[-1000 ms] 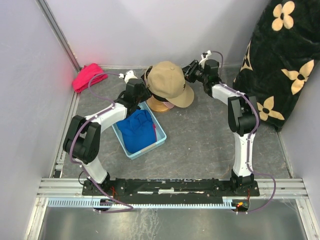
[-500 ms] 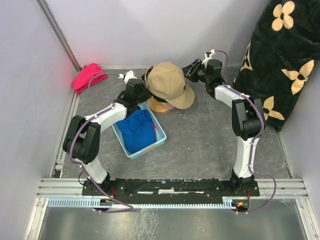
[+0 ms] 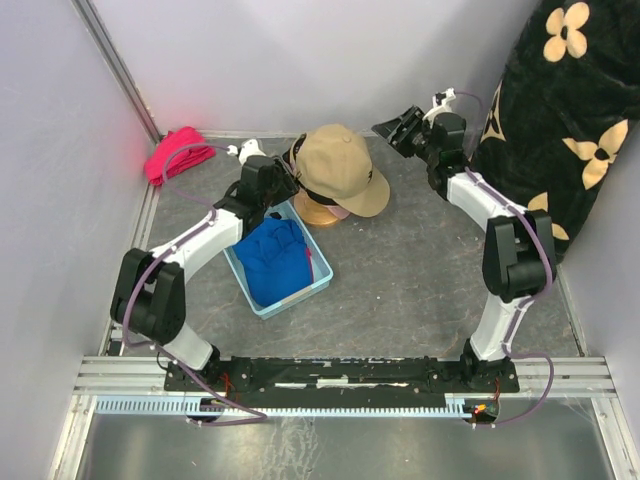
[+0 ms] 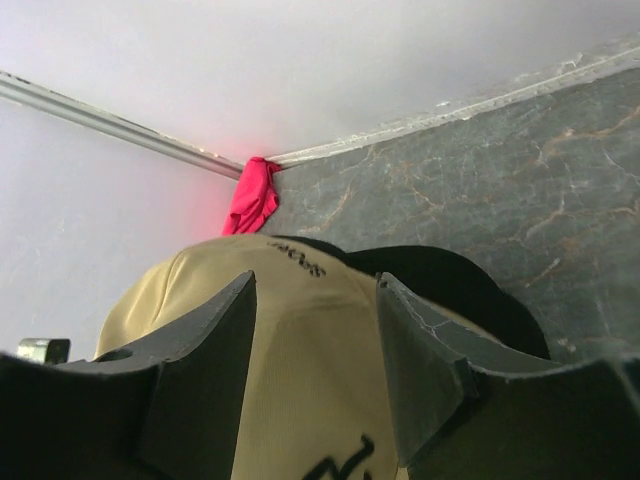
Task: Stack the hats
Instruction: Stack the hat on the hat, then pick up the hat from the bin.
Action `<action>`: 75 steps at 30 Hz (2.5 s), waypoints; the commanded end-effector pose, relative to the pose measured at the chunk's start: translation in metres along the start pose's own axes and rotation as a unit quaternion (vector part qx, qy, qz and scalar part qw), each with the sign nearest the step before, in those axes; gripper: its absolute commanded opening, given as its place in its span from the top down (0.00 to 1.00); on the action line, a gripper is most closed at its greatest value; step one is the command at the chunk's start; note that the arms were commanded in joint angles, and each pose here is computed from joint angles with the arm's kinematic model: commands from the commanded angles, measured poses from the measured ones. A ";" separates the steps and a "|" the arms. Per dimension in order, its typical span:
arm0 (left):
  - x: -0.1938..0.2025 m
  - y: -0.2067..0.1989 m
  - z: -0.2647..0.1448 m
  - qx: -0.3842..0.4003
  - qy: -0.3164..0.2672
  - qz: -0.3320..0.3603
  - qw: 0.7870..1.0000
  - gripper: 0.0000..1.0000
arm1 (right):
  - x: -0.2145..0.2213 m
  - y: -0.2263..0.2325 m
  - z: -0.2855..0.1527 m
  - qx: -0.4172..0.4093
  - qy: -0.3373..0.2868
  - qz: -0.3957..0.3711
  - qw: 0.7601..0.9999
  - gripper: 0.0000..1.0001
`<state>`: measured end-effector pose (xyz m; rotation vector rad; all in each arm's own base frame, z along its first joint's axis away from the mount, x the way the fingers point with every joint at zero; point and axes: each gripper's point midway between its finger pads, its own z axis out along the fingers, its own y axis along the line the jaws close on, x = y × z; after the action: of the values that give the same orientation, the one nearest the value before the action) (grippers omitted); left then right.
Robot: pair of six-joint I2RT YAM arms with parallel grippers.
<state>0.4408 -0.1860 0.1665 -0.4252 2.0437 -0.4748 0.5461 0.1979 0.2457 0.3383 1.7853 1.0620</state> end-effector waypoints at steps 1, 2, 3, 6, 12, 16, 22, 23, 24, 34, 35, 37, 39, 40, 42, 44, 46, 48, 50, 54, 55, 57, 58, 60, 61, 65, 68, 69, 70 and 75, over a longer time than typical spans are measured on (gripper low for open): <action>-0.031 -0.010 -0.032 0.019 -0.046 0.008 0.999 0.35 | -0.021 0.038 -0.037 -0.007 -0.034 -0.062 0.997 0.40; -0.030 -0.007 -0.036 0.016 -0.047 0.008 0.999 0.35 | -0.018 0.042 -0.044 -0.003 -0.031 -0.074 0.997 0.40; -0.030 -0.004 -0.041 0.014 -0.049 0.010 0.999 0.34 | -0.017 0.048 -0.052 0.001 -0.029 -0.087 0.996 0.40; -0.025 0.011 -0.054 -0.001 -0.052 0.017 0.999 0.34 | -0.005 0.061 -0.074 0.015 -0.019 -0.127 0.992 0.39; -0.008 0.037 -0.073 -0.026 -0.037 0.041 0.998 0.33 | 0.007 0.081 -0.118 0.024 -0.019 -0.162 0.986 0.38; 0.013 0.059 -0.075 -0.054 -0.006 0.070 0.996 0.34 | 0.017 0.093 -0.141 0.013 -0.017 -0.173 0.985 0.37; 0.039 0.085 -0.067 -0.102 0.037 0.095 0.990 0.33 | 0.043 0.100 -0.159 0.003 -0.003 -0.182 0.983 0.37; 0.041 0.088 -0.066 -0.108 0.039 0.096 0.989 0.33 | 0.047 0.101 -0.160 0.001 0.000 -0.183 0.983 0.38; 0.042 0.091 -0.066 -0.113 0.041 0.098 0.988 0.33 | 0.050 0.100 -0.162 0.001 0.002 -0.183 0.983 0.38; 0.061 0.103 -0.056 -0.131 0.072 0.112 0.982 0.32 | 0.069 0.089 -0.169 0.020 0.007 -0.192 0.981 0.39; 0.061 0.103 -0.055 -0.132 0.072 0.113 0.982 0.32 | 0.070 0.088 -0.170 0.023 0.007 -0.197 0.980 0.39; 0.060 0.102 -0.052 -0.135 0.070 0.113 0.982 0.32 | 0.071 0.086 -0.172 0.035 0.012 -0.198 0.980 0.40; 0.061 0.101 -0.048 -0.134 0.072 0.110 0.982 0.32 | 0.073 0.086 -0.173 0.035 0.016 -0.201 0.979 0.40; 0.060 0.099 -0.047 -0.133 0.070 0.108 0.983 0.32 | 0.073 0.087 -0.173 0.033 0.014 -0.202 0.979 0.40; 0.060 0.096 -0.043 -0.129 0.069 0.102 0.984 0.32 | 0.075 0.087 -0.173 0.028 0.017 -0.202 0.979 0.40; 0.062 0.095 -0.039 -0.128 0.074 0.099 0.984 0.32 | 0.077 0.086 -0.173 0.028 0.020 -0.203 0.979 0.40; 0.063 0.094 -0.035 -0.129 0.077 0.096 0.984 0.32 | 0.077 0.086 -0.173 0.026 0.019 -0.205 0.978 0.40; 0.065 0.094 -0.032 -0.130 0.078 0.093 0.984 0.32 | 0.078 0.085 -0.173 0.026 0.020 -0.207 0.978 0.40; 0.064 0.093 -0.032 -0.131 0.073 0.091 0.984 0.32 | 0.079 0.084 -0.174 0.027 0.020 -0.209 0.977 0.40; 0.062 0.091 -0.030 -0.126 0.070 0.091 0.985 0.33 | 0.082 0.081 -0.172 0.027 0.022 -0.207 0.978 0.40; 0.064 0.091 -0.030 -0.126 0.073 0.092 0.985 0.33 | 0.083 0.080 -0.171 0.026 0.023 -0.206 0.978 0.40; 0.065 0.090 -0.028 -0.123 0.075 0.092 0.985 0.35 | 0.083 0.079 -0.172 0.027 0.022 -0.206 0.978 0.40; 0.066 0.088 -0.027 -0.119 0.075 0.090 0.986 0.37 | 0.084 0.078 -0.172 0.028 0.023 -0.206 0.978 0.40; 0.067 0.088 -0.026 -0.116 0.075 0.089 0.986 0.41 | 0.084 0.078 -0.173 0.029 0.022 -0.207 0.978 0.40; 0.068 0.088 -0.026 -0.116 0.076 0.089 0.986 0.43 | 0.082 0.079 -0.174 0.029 0.020 -0.207 0.978 0.40; 0.074 0.090 -0.023 -0.115 0.083 0.088 0.986 0.51 | 0.080 0.080 -0.177 0.028 0.016 -0.209 0.977 0.40; 0.074 0.090 -0.024 -0.113 0.081 0.087 0.987 0.60 | 0.080 0.080 -0.178 0.029 0.015 -0.208 0.978 0.40; 0.074 0.090 -0.024 -0.112 0.080 0.087 0.987 0.63 | 0.080 0.080 -0.178 0.029 0.015 -0.209 0.977 0.40; 0.073 0.089 -0.024 -0.110 0.079 0.087 0.987 0.65 | 0.080 0.079 -0.178 0.030 0.016 -0.209 0.977 0.40; 0.065 0.085 -0.030 -0.104 0.065 0.085 0.989 0.82 | 0.081 0.080 -0.178 0.028 0.016 -0.208 0.978 0.40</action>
<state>0.3624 -0.1318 0.0649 -0.3397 2.3365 -0.1290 0.3377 0.2062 0.2641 -0.0136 1.8811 0.7219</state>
